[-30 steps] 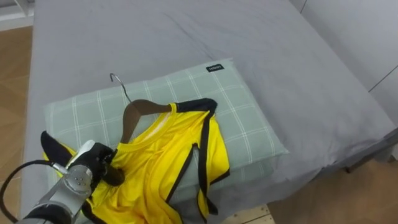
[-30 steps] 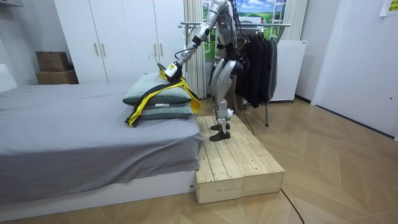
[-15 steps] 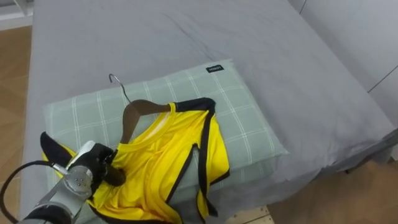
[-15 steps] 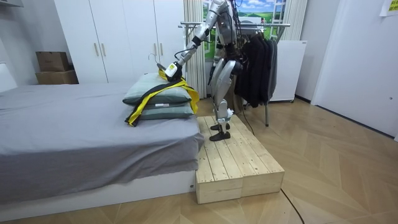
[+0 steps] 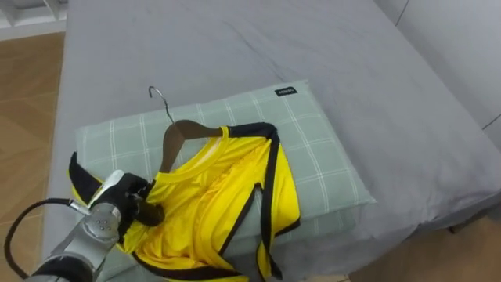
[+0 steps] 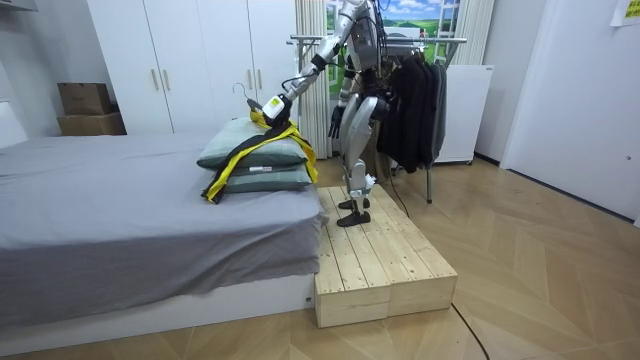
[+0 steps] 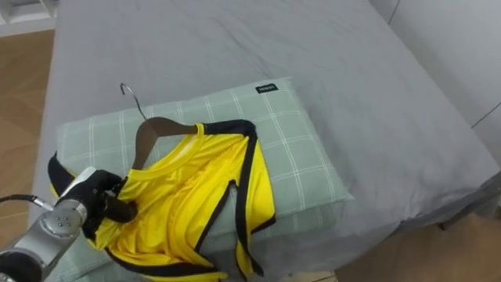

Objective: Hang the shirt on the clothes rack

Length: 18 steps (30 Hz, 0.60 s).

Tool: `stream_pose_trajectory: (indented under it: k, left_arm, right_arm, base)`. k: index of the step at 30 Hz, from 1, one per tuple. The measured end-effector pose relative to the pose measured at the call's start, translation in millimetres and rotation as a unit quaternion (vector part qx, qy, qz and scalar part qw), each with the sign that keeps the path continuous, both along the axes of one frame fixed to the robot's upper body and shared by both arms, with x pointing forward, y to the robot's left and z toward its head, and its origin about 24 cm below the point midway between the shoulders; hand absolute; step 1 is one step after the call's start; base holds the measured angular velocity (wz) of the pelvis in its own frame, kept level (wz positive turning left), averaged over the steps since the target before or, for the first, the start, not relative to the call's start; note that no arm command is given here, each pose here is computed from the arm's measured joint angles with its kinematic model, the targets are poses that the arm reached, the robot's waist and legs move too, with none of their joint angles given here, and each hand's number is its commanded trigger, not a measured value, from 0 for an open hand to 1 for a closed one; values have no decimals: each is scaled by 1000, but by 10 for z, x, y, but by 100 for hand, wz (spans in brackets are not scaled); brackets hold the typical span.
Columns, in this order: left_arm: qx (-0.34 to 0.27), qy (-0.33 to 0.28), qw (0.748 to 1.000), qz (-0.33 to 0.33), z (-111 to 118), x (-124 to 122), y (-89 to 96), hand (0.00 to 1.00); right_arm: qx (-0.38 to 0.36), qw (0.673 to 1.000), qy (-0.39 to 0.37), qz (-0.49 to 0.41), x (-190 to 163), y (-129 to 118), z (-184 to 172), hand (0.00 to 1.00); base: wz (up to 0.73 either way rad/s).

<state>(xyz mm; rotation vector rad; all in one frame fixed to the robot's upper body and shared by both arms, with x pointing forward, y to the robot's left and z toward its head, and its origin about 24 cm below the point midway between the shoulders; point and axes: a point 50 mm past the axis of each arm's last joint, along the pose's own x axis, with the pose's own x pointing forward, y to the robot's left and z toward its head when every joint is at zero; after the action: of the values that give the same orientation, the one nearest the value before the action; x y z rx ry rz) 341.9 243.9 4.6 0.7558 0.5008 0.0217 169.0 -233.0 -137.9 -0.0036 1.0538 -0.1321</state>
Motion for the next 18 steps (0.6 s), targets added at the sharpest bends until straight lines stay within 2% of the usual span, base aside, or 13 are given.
stream_pose_trajectory:
  k: [5,10,13,18]
  left_arm:
    - [25,-10,999,-17,43,24,-6,100]
    - [40,-15,999,-25,-93,-146,48,100]
    - [63,-28,997,-38,-98,-215,79,100]
    - [78,-48,994,-64,-98,-308,-4,100]
  right_arm:
    - [-8,1000,7,-18,-147,-90,-35,0]
    - [-54,997,45,-32,-483,-277,-96,0]
    - [-71,995,49,-54,-590,-342,-101,0]
    - [-118,990,48,-59,-712,-426,-84,0]
  base:
    - [6]
    - [9]
    - [7]
    - [0]
